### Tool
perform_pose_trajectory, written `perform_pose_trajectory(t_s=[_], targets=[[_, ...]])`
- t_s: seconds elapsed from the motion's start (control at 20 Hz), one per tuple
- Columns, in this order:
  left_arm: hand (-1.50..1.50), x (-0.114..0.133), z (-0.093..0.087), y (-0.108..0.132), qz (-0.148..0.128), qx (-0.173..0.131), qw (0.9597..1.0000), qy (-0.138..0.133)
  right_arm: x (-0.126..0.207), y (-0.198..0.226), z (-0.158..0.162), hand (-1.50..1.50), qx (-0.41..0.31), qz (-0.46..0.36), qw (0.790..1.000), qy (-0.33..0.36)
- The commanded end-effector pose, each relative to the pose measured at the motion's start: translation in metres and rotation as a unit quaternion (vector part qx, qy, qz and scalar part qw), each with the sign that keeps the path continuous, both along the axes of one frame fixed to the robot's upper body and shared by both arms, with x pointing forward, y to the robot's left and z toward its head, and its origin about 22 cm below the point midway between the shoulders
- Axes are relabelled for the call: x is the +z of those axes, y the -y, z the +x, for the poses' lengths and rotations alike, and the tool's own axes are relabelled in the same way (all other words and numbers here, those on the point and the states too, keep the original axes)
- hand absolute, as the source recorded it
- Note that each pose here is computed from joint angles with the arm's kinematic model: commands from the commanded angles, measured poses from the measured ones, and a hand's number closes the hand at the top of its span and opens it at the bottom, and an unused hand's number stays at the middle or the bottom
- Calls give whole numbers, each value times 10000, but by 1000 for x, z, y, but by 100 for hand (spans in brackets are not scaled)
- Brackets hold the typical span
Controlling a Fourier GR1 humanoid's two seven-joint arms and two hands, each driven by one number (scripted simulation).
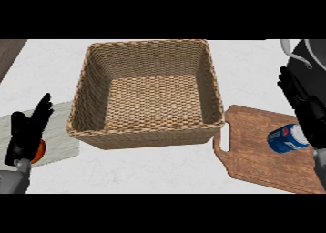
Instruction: Pick the can from the cutting board and place it in the basket
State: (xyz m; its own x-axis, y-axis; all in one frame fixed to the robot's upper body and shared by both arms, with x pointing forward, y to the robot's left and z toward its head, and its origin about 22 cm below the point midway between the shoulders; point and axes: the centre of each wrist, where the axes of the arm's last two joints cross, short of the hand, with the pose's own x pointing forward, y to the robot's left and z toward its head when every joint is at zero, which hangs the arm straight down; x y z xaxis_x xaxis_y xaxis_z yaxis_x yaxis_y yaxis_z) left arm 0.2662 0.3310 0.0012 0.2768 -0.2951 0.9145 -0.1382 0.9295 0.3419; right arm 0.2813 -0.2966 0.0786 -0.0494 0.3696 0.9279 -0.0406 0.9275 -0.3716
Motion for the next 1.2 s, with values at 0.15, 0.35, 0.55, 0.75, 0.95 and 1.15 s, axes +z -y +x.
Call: perform_pose_trajectory(t_s=[0.15, 0.35, 0.55, 0.75, 0.95, 1.15], targets=[[0, -48, -30, 24, -749, -27, 9939, -807, 37, 3, 30, 150, 834, 1673, 9778, 947], [0, -58, -40, 36, -1126, -304, 9826, -1444, 33, -31, 28, 150, 2527, 1669, 9454, 1205], [0, -74, -69, 35, -1146, -152, 9811, -1554, 17, -87, 4, -150, 2226, 1117, 9599, 1285], [0, -62, -54, 41, -1150, -72, 9828, -1446, 36, -67, -3, -150, 1552, -63, 9832, 962], [0, -60, -67, 29, -1070, -64, 9835, -1459, 84, -14, 17, -150, 458, -2285, 9661, 1110], [0, -62, -67, 36, -1102, -53, 9831, -1464, 154, 4, 6, -150, 351, -3330, 9387, 825]])
